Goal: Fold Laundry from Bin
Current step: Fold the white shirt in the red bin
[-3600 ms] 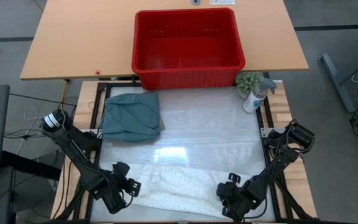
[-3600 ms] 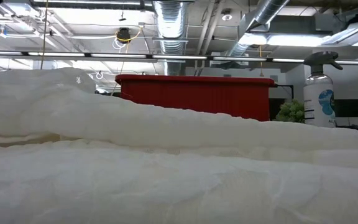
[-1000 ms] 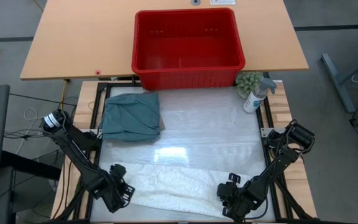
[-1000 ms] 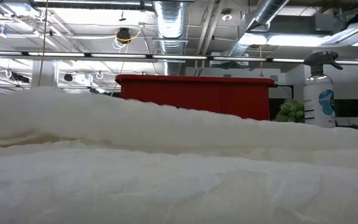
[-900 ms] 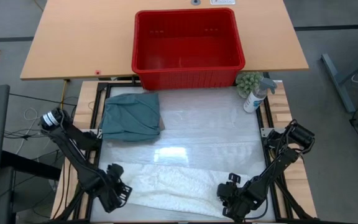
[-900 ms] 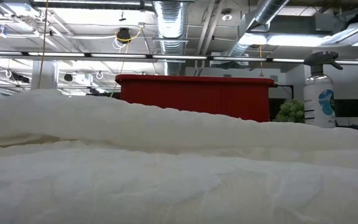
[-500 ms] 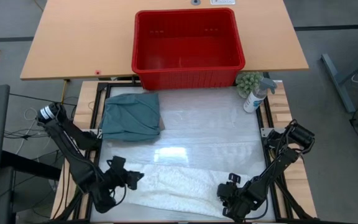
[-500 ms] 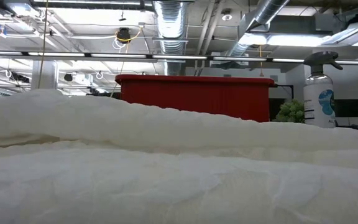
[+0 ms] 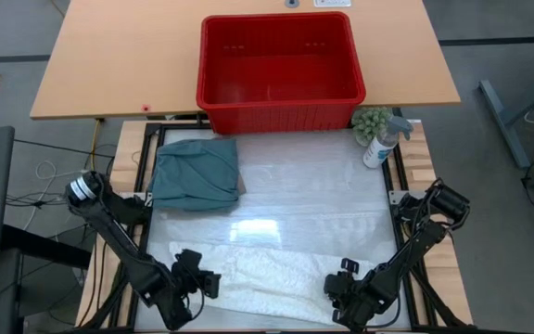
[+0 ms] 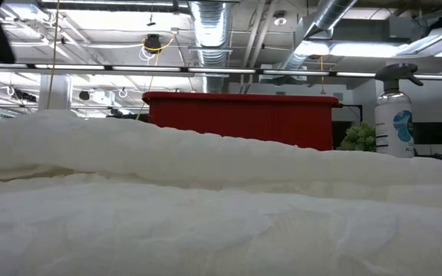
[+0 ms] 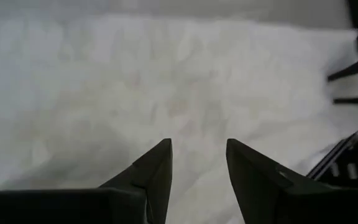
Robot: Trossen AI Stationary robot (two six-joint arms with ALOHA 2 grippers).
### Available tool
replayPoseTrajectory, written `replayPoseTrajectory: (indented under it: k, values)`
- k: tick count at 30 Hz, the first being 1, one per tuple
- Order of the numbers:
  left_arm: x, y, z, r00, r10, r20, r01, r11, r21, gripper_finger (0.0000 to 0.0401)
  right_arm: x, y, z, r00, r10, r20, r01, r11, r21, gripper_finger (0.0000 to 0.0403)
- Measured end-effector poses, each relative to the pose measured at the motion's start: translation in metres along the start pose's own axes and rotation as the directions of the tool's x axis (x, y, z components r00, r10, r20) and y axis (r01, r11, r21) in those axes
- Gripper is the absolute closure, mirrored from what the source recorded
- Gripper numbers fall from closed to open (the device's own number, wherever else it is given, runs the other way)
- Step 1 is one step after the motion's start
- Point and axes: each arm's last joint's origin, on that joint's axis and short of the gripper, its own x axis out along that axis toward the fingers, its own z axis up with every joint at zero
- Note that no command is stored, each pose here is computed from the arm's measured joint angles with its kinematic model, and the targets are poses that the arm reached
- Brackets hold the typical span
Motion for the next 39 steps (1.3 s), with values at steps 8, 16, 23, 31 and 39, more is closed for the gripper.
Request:
replayPoseTrajectory:
  k: [8,16,23,31,39]
  values:
    - [0.024,0.019,-0.022,0.995,0.096,0.017,-0.096,0.995,0.039,0.0262,0.0,0.0,0.0,1.0,-0.001,-0.001,0.001,0.999,-0.034,0.02]
    - [0.035,0.025,-0.028,0.991,0.136,0.015,-0.135,0.991,-0.022,0.0262,0.0,0.0,-0.001,1.0,0.0,-0.002,0.0,0.999,-0.053,0.02]
    - [0.007,0.007,-0.007,0.999,0.025,0.021,-0.025,0.999,-0.02,0.0262,0.0,-0.001,-0.001,1.0,-0.011,-0.008,0.011,0.998,-0.055,0.02]
    - [-0.037,-0.014,0.025,0.992,-0.129,-0.001,0.129,0.988,0.083,0.0262,0.0,-0.001,-0.001,1.0,-0.012,0.005,0.013,0.999,-0.049,0.0198]
    - [-0.031,-0.032,0.035,0.964,-0.245,0.102,0.21,0.94,0.271,0.0262,0.002,-0.002,0.008,1.0,-0.001,0.021,0.001,1.0,0.001,0.0198]
